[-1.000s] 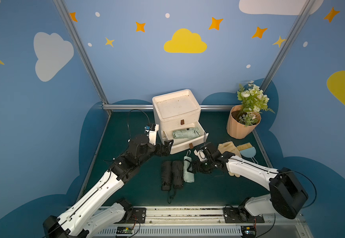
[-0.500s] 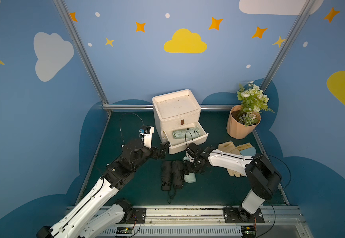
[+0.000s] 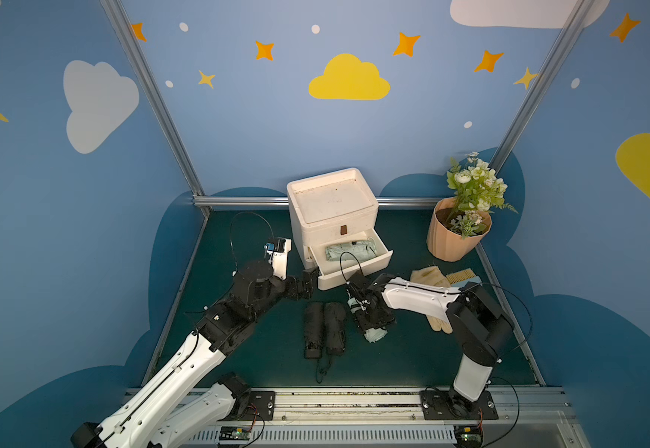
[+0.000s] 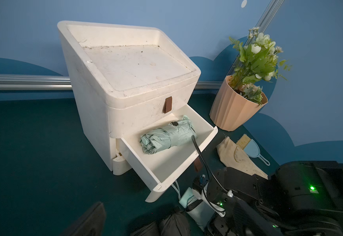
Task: Place the umbrella in the drawer by color
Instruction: Pick up the umbrella from the center of the board.
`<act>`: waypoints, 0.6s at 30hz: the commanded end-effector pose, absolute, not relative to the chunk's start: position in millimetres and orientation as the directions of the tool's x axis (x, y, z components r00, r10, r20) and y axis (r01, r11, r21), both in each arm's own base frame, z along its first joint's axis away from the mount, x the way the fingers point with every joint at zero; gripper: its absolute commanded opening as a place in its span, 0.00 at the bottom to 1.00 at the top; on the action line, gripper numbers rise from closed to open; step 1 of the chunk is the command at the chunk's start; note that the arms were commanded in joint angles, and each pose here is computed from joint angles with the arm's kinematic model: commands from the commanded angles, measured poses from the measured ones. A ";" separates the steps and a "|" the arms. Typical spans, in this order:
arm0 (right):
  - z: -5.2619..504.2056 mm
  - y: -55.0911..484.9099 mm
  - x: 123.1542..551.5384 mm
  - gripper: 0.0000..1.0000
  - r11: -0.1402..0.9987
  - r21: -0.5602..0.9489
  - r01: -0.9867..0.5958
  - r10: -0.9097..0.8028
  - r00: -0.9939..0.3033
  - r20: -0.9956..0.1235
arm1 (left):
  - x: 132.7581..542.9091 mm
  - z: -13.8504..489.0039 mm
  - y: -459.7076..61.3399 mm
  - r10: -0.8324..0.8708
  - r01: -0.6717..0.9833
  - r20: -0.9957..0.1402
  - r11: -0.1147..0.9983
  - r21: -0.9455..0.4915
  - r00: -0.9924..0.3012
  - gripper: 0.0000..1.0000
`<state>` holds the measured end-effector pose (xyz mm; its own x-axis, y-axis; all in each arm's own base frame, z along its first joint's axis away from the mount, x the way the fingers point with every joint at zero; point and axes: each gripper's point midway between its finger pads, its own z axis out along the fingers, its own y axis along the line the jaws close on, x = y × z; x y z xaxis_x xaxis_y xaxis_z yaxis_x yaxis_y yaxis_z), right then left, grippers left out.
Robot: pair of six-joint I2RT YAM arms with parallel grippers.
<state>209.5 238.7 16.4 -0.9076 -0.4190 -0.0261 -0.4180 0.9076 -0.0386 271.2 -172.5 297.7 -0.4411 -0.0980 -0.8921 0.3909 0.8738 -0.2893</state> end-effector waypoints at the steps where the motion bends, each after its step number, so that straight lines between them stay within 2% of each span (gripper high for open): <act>1: 4.4 232.8 201.8 0.77 0.878 -0.094 -0.469 -0.467 -0.883 0.043 | 271.8 298.8 -168.6 -0.092 0.382 -0.897 0.882 -0.275 -0.433 1.00; 4: -1.6 236.1 198.3 0.72 0.874 -0.087 -0.478 -0.474 -0.879 0.060 | 271.9 297.9 -167.3 -0.090 0.376 -0.897 0.886 -0.271 -0.434 1.00; 7: 3.4 240.7 197.1 0.56 0.881 -0.047 -0.470 -0.469 -0.883 0.035 | 272.6 298.4 -167.9 -0.091 0.377 -0.897 0.885 -0.272 -0.433 1.00; 9: 12.6 245.6 198.6 0.50 0.887 0.000 -0.462 -0.462 -0.887 -0.012 | 272.8 298.1 -170.3 -0.093 0.383 -0.894 0.881 -0.279 -0.438 1.00; 13: 45.7 258.1 203.8 0.48 0.872 0.135 -0.470 -0.452 -0.880 -0.142 | 273.5 299.0 -179.6 -0.113 0.409 -0.887 0.856 -0.315 -0.447 1.00; 18: 110.0 278.0 207.3 0.44 0.764 0.346 -0.545 -0.422 -0.827 -0.371 | 271.0 302.3 -196.5 -0.152 0.469 -0.877 0.796 -0.382 -0.457 1.00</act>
